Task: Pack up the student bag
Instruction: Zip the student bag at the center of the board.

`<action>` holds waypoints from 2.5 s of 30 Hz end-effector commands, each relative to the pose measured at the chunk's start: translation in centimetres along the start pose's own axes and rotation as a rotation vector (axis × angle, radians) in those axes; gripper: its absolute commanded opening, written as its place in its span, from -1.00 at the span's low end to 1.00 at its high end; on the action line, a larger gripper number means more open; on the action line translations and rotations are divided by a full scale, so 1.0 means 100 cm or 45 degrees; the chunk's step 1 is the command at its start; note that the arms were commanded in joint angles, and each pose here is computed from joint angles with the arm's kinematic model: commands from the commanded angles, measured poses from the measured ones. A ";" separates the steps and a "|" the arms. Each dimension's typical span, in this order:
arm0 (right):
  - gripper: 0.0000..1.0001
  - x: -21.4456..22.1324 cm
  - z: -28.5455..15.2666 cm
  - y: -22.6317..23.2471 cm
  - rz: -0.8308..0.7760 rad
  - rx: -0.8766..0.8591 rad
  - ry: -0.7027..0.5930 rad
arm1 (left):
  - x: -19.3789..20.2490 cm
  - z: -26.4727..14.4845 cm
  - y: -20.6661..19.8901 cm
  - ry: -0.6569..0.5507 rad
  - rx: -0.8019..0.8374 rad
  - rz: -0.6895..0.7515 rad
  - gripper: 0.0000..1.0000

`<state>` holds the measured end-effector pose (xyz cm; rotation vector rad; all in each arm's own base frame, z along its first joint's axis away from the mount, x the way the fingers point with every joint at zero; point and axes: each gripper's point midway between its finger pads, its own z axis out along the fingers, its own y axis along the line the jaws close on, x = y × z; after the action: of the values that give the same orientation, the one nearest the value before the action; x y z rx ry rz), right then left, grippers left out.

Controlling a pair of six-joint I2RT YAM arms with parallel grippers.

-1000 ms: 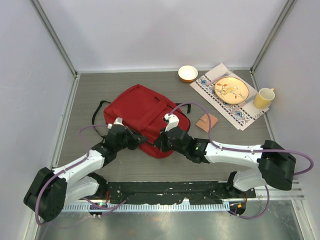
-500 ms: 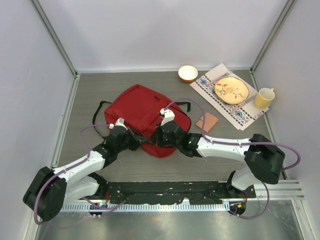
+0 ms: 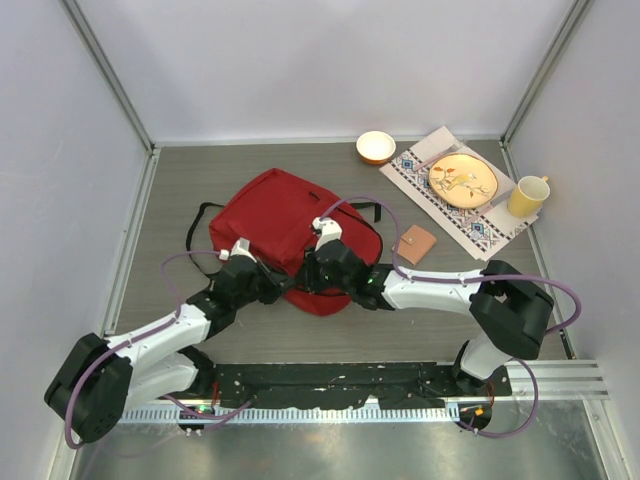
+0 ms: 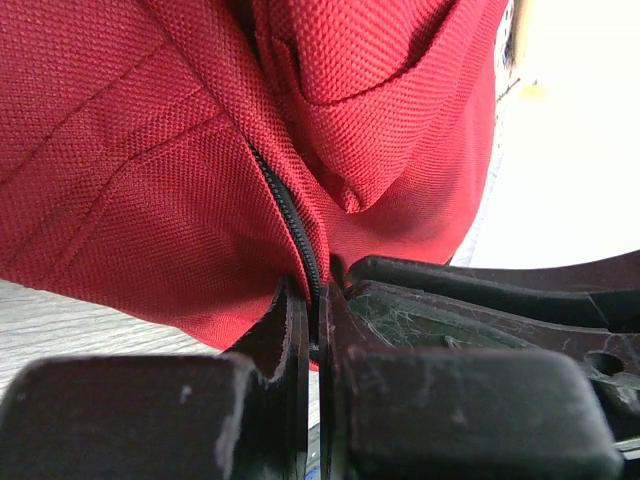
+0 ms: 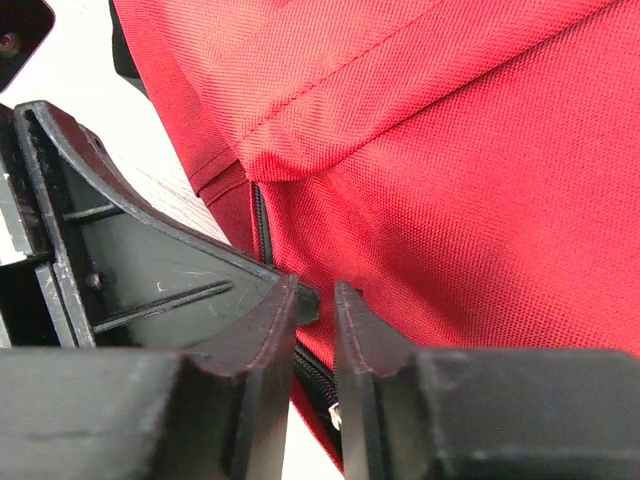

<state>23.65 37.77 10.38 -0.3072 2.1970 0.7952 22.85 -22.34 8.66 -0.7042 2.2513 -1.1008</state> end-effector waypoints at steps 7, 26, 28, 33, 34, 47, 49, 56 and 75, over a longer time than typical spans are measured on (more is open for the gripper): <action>-0.26 -0.038 -0.016 0.000 -0.035 0.017 -0.124 | 0.000 -0.002 -0.015 -0.007 0.079 0.013 -1.00; -0.22 -0.004 -0.031 -0.001 -0.046 -0.116 0.129 | -0.002 -0.003 -0.014 -0.022 0.087 0.011 -1.00; -0.21 -0.002 -0.029 0.000 -0.043 -0.116 0.141 | -0.002 -0.003 -0.014 -0.022 0.085 0.013 -1.00; -0.20 0.008 -0.020 -0.003 -0.042 -0.102 0.198 | -0.002 -0.002 -0.016 -0.022 0.093 0.007 -1.00; -0.21 0.009 -0.019 -0.002 -0.043 -0.103 0.203 | -0.002 -0.002 -0.016 -0.022 0.093 0.010 -1.00; -0.37 0.026 -0.013 -0.012 -0.050 -0.060 0.285 | -0.002 -0.002 -0.016 -0.023 0.096 0.002 -1.00; -0.53 0.028 -0.013 -0.013 -0.056 -0.056 0.293 | -0.003 -0.002 -0.016 -0.027 0.097 0.001 -1.00; -0.98 0.020 -0.014 -0.018 -0.045 -0.013 0.246 | -0.002 -0.003 -0.015 -0.023 0.097 0.000 -1.00; -0.99 -0.032 -0.051 -0.051 0.090 0.188 -0.174 | -0.025 -0.015 0.014 -0.123 -0.032 0.001 -1.00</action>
<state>23.12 32.05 10.71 -0.2390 2.2475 0.7157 22.84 -21.54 9.40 -0.7147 2.2057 -1.1090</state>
